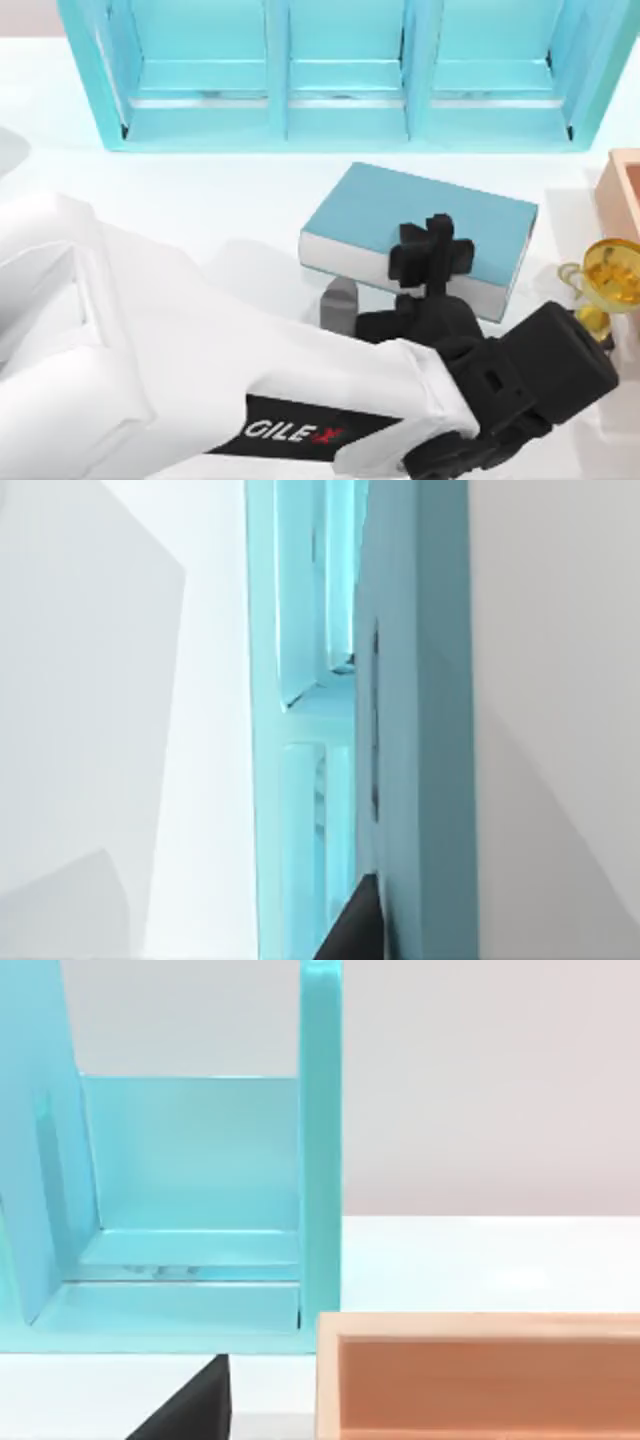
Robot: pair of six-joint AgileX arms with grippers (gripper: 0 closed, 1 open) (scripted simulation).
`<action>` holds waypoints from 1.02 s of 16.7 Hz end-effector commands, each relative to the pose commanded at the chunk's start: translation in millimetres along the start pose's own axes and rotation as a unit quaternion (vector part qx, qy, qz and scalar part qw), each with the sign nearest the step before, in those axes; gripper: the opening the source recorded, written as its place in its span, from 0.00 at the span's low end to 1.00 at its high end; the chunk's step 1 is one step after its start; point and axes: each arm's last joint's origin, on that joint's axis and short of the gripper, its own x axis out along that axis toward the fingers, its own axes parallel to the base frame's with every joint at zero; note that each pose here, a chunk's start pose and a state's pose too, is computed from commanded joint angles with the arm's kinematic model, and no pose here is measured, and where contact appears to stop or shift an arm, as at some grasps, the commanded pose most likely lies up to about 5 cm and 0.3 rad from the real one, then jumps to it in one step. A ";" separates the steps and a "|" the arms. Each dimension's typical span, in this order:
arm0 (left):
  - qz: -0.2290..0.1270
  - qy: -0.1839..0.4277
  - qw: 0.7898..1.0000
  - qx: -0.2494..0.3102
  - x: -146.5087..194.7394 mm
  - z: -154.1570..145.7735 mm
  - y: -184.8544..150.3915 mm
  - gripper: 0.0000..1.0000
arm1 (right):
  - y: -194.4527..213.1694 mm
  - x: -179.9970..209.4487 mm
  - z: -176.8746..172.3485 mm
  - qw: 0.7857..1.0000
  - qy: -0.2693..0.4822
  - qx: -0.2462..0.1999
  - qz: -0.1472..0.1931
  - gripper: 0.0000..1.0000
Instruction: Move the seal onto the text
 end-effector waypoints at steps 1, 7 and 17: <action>-0.001 -0.007 1.000 0.003 2.4 0.7 2.0 0.00 | 0.0 0.0 0.0 1.000 0.000 0.000 0.000 1.00; -0.002 0.004 1.000 -0.004 -7.6 -1.5 -1.4 0.00 | 0.0 0.0 0.0 1.000 0.000 0.000 0.000 1.00; 0.000 0.002 1.000 0.002 -0.3 -1.6 21.8 0.00 | 0.0 0.0 0.0 1.000 0.000 0.000 0.000 1.00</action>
